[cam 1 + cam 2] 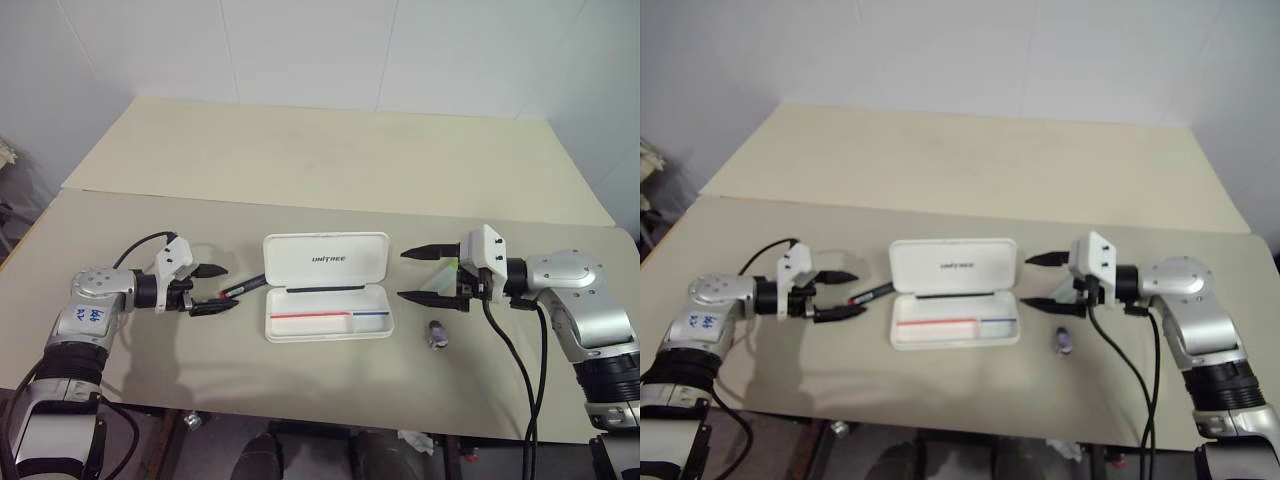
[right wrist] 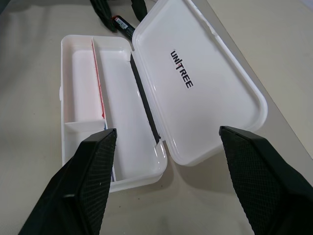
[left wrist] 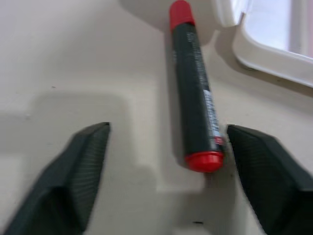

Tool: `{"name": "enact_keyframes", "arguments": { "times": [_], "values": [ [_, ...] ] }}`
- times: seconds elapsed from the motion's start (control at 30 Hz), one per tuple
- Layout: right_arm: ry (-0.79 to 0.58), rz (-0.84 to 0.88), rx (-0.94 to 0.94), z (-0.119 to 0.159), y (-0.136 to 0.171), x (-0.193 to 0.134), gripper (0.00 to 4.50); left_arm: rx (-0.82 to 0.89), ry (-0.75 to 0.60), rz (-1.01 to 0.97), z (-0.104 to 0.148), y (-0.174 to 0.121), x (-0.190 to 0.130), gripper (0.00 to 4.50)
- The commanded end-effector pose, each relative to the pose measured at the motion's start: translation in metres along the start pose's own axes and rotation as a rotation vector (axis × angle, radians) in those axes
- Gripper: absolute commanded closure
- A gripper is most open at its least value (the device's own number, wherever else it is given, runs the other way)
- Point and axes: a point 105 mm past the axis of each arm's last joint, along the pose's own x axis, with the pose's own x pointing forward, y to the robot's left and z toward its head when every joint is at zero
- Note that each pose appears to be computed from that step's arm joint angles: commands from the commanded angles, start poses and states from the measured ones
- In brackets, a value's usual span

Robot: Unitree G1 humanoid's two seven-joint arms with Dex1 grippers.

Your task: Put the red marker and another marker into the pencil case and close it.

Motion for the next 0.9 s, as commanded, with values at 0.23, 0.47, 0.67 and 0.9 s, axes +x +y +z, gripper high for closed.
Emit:
{"name": "enact_keyframes", "arguments": {
  "times": [0.23, 0.47, 0.67, 0.9],
  "values": [
    [-0.008, -0.047, -0.056, 0.010, -0.008, -0.012, 0.94, -0.007, 0.039, 0.083, -0.010, 0.009, 0.002, 3.84],
    [-0.012, -0.060, -0.064, 0.009, -0.012, -0.012, 0.94, 0.013, 0.010, 0.200, 0.000, 0.024, -0.014, 3.88],
    [-0.048, -0.067, -0.066, 0.012, -0.014, -0.016, 0.94, 0.087, -0.053, 0.314, 0.035, 0.037, -0.040, 3.88],
    [-0.118, -0.062, -0.067, 0.020, -0.015, -0.021, 0.94, 0.147, -0.156, 0.328, 0.087, 0.031, -0.062, 3.88]
  ]
}}
